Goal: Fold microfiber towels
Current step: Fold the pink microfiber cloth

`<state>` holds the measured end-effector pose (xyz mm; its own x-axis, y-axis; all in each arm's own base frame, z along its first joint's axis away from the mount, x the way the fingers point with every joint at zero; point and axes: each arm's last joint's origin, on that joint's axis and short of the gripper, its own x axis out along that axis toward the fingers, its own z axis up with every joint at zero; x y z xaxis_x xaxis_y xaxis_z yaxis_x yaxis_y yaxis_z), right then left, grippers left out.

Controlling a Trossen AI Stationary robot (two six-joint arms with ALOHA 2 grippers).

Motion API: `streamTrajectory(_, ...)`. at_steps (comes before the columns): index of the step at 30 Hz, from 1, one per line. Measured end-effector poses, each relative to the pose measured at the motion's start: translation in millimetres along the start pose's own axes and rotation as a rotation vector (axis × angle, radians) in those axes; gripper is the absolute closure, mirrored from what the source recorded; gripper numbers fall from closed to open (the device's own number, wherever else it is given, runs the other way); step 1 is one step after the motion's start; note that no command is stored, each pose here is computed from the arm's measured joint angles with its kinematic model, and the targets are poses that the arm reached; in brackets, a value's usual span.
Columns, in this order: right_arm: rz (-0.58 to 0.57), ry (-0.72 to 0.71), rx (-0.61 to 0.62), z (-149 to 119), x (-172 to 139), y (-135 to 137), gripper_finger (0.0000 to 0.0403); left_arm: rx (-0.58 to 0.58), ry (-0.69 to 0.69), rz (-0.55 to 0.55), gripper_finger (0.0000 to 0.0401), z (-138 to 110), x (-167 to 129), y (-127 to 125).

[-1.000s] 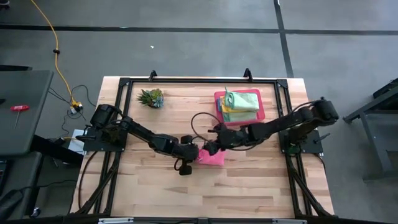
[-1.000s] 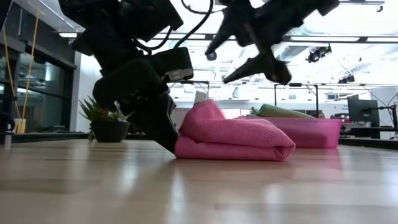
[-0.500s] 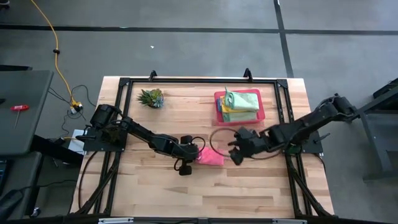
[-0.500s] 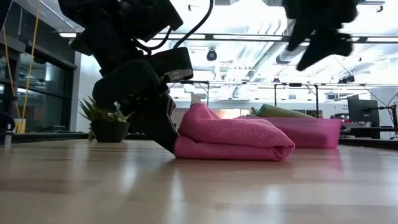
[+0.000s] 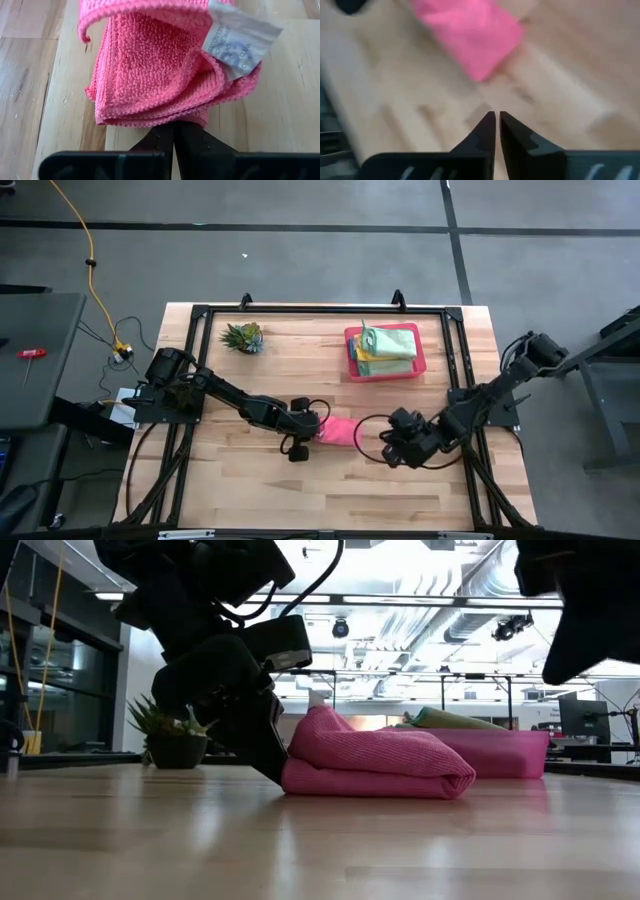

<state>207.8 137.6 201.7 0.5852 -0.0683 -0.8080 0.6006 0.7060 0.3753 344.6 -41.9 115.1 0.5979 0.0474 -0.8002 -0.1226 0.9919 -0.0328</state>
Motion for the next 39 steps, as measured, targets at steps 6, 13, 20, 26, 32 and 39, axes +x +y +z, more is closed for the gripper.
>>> streamTrajectory(6, 0.306, -0.134, 0.120, -6.4, 20.9, -6.1, 0.0399, 0.006, -0.001, 0.000, 0.0401, 0.0, 0.0, 0.0)
streamTrajectory(13, 0.482, -0.295, -0.179, 27.6, 20.3, 6.0, 0.0402, 0.069, -0.007, 0.001, 0.0401, 0.7, 0.1, 0.0)
streamTrajectory(20, 0.443, -0.208, -0.492, 55.7, 28.4, -2.6, 0.0402, 0.057, -0.018, -0.001, 0.0401, 1.7, 0.1, -0.2)
streamTrajectory(26, 0.372, -0.160, -0.575, 75.7, 38.4, -22.3, 0.0403, 0.041, -0.025, 0.015, 0.0401, 2.2, 0.1, 0.2)
streamTrajectory(32, 0.422, -0.113, -0.636, 87.6, 43.4, -32.0, 0.0403, 0.041, -0.029, 0.030, 0.0401, 2.3, 0.1, 0.6)
streamTrajectory(39, 0.416, -0.067, -0.700, 85.6, 81.2, -35.0, 0.0403, 0.039, -0.041, 0.073, 0.0401, 2.9, 0.0, 1.8)
